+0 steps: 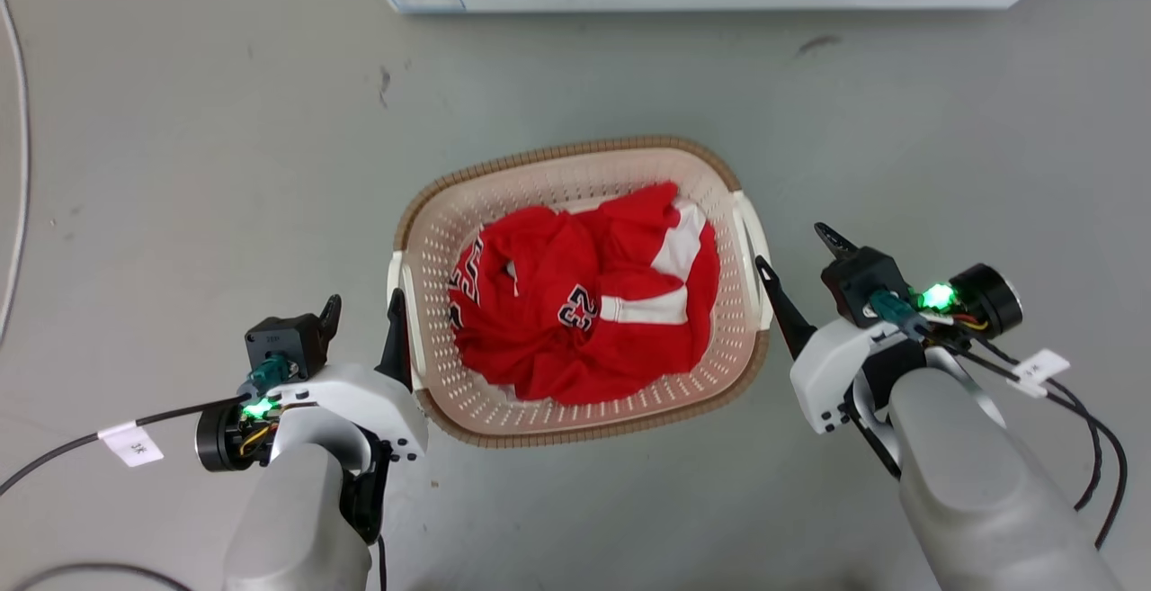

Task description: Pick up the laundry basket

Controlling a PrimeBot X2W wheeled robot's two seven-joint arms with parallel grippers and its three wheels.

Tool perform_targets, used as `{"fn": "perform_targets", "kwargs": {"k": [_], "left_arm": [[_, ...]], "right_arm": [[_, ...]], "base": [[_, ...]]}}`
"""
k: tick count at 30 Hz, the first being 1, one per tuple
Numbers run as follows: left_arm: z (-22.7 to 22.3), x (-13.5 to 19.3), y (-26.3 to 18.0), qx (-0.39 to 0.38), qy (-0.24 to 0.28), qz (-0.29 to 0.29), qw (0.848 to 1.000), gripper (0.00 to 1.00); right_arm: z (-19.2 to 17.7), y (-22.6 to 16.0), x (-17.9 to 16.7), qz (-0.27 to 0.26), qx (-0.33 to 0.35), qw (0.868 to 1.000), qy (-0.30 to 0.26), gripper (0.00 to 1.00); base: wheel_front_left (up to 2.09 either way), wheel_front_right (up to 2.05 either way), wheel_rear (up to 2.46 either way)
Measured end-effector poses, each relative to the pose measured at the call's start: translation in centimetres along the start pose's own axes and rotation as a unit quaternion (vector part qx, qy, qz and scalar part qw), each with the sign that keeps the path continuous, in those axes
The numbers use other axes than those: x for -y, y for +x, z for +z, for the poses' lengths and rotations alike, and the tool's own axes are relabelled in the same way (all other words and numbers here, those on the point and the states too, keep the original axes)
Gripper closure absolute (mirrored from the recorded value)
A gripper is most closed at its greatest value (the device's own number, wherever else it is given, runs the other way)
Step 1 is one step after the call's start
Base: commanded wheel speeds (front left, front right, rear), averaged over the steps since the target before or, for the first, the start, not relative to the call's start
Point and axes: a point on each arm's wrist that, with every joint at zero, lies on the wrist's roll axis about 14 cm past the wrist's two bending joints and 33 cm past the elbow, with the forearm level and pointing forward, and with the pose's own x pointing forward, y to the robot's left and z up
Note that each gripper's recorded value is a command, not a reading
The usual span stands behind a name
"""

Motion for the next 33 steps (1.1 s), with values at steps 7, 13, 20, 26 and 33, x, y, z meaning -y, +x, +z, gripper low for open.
{"fn": "perform_targets", "kwargs": {"k": [7, 13, 20, 26, 33], "left_arm": [[-3.0, -1.0, 1.6, -0.047, -0.002, 0.016, 0.999, 0.0], [-5.2, -1.8, 2.2, -0.08, -0.004, 0.025, 0.996, 0.0], [-6.8, -2.3, 2.9, -0.105, 0.0, 0.028, 0.994, 0.0], [-8.2, -2.3, 3.4, -0.126, 0.002, 0.026, 0.992, 0.0], [-9.1, -2.1, 3.8, -0.142, 0.005, 0.019, 0.99, 0.0]], "right_arm": [[-3.5, 2.2, -0.4, 0.023, -0.056, 0.998, 0.0, 0.0], [-5.8, 3.5, -1.1, 0.043, -0.091, 0.995, 0.001, 0.0], [-7.9, 4.8, -1.5, 0.057, -0.122, 0.991, 0.004, 0.0], [-9.1, 5.7, -1.5, 0.062, -0.138, 0.988, 0.005, 0.0], [-10.1, 6.1, -1.5, 0.066, -0.153, 0.986, 0.006, 0.0]], "base": [[0.0, 0.0, 0.0], [0.0, 0.0, 0.0], [0.0, 0.0, 0.0], [0.0, 0.0, 0.0], [0.0, 0.0, 0.0]]}}
